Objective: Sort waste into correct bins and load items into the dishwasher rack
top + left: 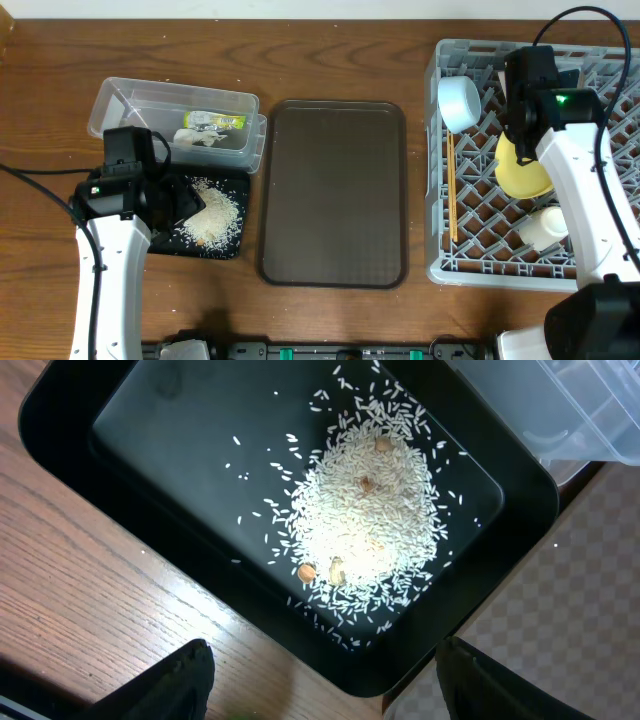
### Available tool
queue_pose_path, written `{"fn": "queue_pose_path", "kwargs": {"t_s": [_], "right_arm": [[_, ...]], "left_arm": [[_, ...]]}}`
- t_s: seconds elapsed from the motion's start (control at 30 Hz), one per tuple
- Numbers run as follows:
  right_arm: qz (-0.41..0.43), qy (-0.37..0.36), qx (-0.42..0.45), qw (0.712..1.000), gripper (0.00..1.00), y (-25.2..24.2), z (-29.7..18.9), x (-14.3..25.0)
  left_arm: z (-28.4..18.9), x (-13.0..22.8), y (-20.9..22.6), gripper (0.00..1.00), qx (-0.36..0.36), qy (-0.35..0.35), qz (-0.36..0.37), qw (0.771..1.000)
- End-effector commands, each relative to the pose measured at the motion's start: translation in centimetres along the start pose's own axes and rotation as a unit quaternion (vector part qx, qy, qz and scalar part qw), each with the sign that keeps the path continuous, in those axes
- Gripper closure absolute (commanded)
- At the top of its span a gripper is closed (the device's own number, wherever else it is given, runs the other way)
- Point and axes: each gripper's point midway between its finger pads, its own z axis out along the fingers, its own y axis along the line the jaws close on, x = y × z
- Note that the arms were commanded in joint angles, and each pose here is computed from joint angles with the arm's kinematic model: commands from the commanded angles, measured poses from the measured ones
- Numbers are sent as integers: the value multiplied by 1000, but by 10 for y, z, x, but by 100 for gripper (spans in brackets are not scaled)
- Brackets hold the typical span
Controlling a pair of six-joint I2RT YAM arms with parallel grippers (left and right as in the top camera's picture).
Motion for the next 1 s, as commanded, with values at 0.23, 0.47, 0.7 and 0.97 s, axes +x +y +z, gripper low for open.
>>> {"fn": "queue_pose_path", "kwargs": {"t_s": [0.23,0.47,0.7,0.97], "right_arm": [[77,4,-213,974,71,73,-12,-12],[109,-22,-281,953,47,77,-38,-22],[173,-96,-313,929,16,38,-76,-38],[75,-116,-450,883,15,60,-117,-24]], "left_arm": [[1,1,3,26,-4,2,-5,1000],[0,2,3,21,-5,3,-5,1000],[-5,-3,-19,18,37,-8,56,998],[-14,4,-79,18,114,-37,194,974]]}}
